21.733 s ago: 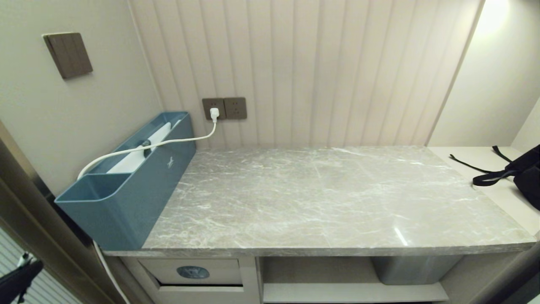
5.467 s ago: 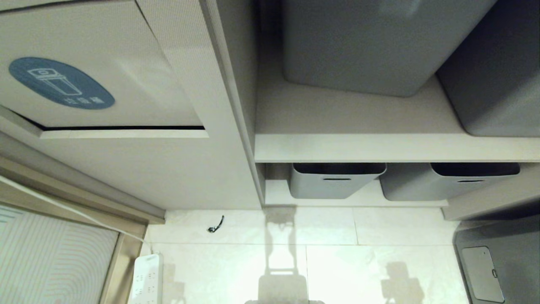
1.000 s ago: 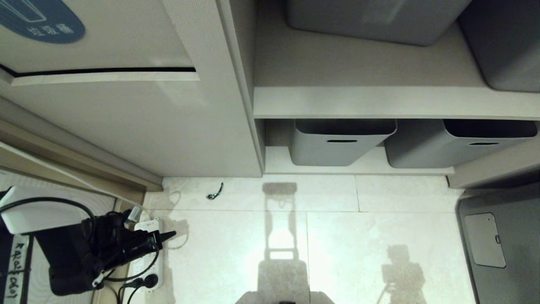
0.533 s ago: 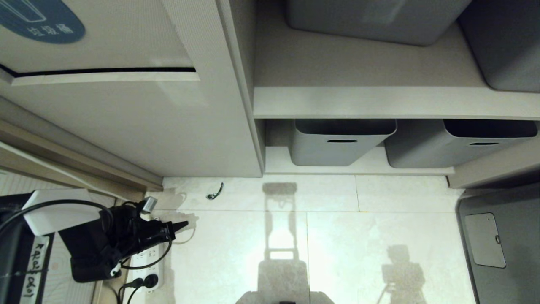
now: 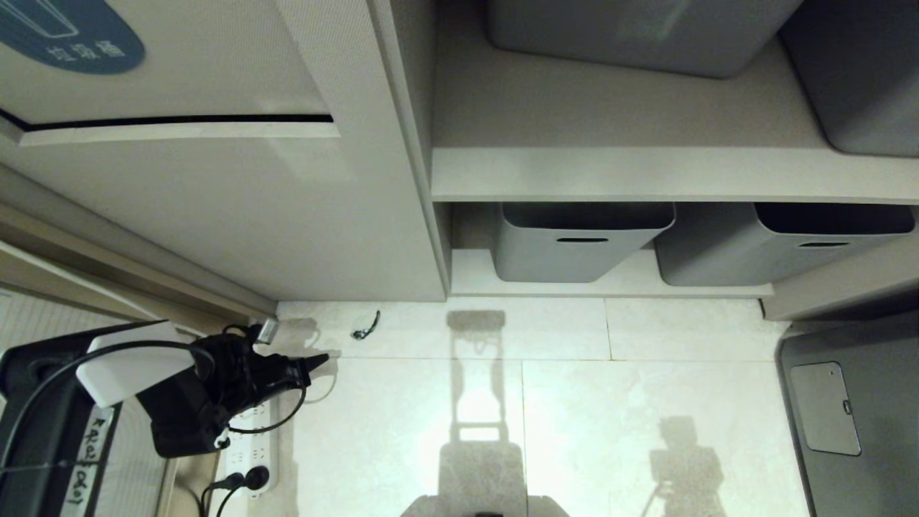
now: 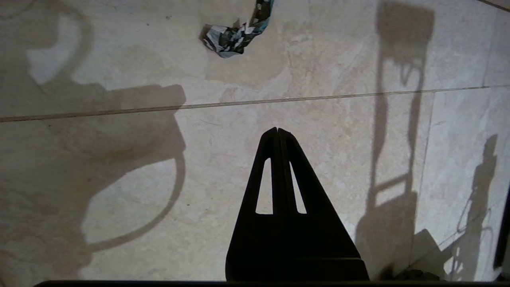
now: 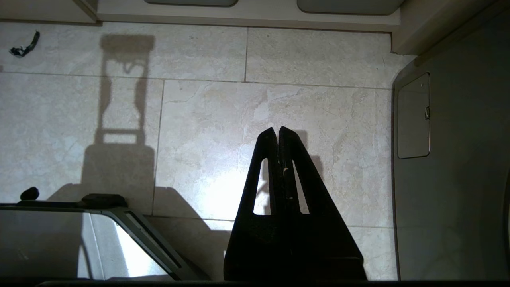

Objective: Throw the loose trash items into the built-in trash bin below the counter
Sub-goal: Pick up the garbage

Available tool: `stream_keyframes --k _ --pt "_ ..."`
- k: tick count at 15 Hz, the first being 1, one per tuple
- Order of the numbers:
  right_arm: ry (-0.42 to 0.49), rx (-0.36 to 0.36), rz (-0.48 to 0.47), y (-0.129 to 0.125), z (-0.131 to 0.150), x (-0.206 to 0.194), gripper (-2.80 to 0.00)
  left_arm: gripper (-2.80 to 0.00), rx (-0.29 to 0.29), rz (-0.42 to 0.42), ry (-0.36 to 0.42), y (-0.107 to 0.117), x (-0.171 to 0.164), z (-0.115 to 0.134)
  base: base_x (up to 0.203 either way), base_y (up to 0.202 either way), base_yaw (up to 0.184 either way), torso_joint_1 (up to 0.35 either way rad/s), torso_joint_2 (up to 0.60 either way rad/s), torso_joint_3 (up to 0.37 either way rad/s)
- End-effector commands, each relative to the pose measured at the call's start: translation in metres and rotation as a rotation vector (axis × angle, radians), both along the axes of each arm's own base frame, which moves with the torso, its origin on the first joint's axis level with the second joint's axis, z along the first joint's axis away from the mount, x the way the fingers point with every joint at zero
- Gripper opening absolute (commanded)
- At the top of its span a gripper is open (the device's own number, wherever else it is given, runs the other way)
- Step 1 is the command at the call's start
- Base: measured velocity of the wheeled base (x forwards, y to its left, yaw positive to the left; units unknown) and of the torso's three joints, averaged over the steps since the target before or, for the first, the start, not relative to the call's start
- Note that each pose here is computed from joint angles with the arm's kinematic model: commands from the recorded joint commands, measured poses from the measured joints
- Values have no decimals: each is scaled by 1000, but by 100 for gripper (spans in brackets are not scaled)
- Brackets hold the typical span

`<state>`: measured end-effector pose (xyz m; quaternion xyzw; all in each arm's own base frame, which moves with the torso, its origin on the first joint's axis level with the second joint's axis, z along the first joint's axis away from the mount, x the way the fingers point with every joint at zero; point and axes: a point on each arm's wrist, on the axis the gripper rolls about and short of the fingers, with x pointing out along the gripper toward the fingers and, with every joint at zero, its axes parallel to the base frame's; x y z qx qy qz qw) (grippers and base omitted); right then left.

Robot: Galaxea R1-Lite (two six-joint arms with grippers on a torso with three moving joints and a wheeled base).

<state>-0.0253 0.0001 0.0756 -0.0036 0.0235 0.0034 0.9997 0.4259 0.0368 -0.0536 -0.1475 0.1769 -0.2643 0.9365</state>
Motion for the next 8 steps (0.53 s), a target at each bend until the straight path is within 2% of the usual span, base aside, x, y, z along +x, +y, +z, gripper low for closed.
stream_keyframes --k 1,3,8 --pt "2 0 1 0 0 0 -280 -280 11 6 -19 0 7 -6 0 0 0 0 0 0" --pt "-1 0 1 0 0 0 -280 -280 37 34 -56 0 17 -8 0 0 0 0 0 0" --pt "1 0 1 0 0 0 -280 -280 36 38 -70 0 18 -2 0 0 0 0 0 0"
